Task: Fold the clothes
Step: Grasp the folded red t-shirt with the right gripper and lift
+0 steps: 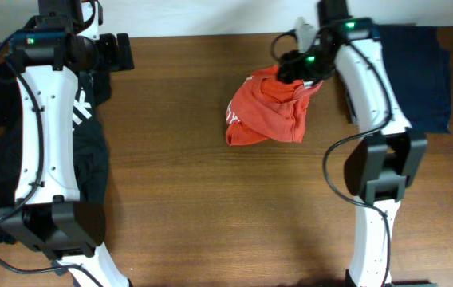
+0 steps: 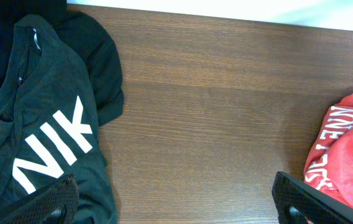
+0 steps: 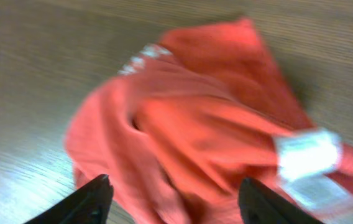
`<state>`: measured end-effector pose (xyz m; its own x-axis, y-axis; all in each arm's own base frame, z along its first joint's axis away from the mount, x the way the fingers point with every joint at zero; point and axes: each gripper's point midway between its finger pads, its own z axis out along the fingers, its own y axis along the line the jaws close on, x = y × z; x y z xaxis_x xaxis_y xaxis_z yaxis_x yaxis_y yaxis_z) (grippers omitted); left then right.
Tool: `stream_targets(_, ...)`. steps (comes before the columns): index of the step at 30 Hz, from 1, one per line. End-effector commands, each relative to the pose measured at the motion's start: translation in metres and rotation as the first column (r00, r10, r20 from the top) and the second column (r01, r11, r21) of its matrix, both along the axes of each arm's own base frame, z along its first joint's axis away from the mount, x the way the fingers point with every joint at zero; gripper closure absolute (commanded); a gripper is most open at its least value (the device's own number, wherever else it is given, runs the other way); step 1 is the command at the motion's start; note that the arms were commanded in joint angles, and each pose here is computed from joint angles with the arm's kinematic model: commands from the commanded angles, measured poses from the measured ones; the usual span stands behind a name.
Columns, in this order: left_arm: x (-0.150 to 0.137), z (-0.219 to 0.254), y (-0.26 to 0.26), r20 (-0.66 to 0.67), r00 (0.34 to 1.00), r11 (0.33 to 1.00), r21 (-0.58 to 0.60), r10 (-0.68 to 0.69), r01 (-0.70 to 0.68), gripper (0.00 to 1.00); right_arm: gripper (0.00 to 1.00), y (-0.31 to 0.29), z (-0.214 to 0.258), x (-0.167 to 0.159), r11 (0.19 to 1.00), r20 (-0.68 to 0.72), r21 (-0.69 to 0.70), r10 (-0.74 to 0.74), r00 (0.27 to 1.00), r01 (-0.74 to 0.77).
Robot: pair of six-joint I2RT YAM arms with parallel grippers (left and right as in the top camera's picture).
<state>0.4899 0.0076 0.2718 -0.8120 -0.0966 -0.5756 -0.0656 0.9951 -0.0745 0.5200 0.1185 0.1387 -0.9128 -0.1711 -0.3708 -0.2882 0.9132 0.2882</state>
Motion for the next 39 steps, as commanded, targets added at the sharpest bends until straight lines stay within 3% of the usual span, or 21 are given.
stream_targets(1,0.0,-0.007,0.003,-0.017,1.0,1.0,0.007,0.011,-0.011,0.01,0.35,0.031,-0.003,-0.004,0.998,0.008,0.01,0.062,0.998,-0.062)
stream_targets(16,-0.001,-0.007,0.003,-0.023,1.0,1.0,0.007,0.011,-0.011,0.01,0.63,0.058,-0.058,0.007,0.999,-0.047,-0.047,-0.022,0.999,0.019)
stream_targets(22,-0.001,-0.008,0.004,-0.024,1.0,1.0,0.007,0.011,-0.011,0.01,0.69,0.067,-0.064,0.002,0.999,-0.064,-0.051,-0.007,0.998,0.004)
stream_targets(25,-0.001,-0.008,0.004,-0.024,1.0,1.0,0.007,0.011,-0.011,0.01,0.79,0.07,-0.069,0.0,0.999,-0.083,-0.048,-0.024,0.996,0.02)
stream_targets(36,0.0,-0.006,0.004,-0.016,1.0,1.0,0.008,0.011,-0.011,0.01,0.96,0.063,-0.084,0.007,0.996,-0.076,-0.085,-0.042,0.996,0.036)
stream_targets(39,0.001,-0.006,0.004,-0.016,1.0,1.0,0.008,0.011,-0.011,0.01,0.96,0.058,-0.08,0.007,0.994,-0.072,-0.097,-0.053,0.996,0.046)
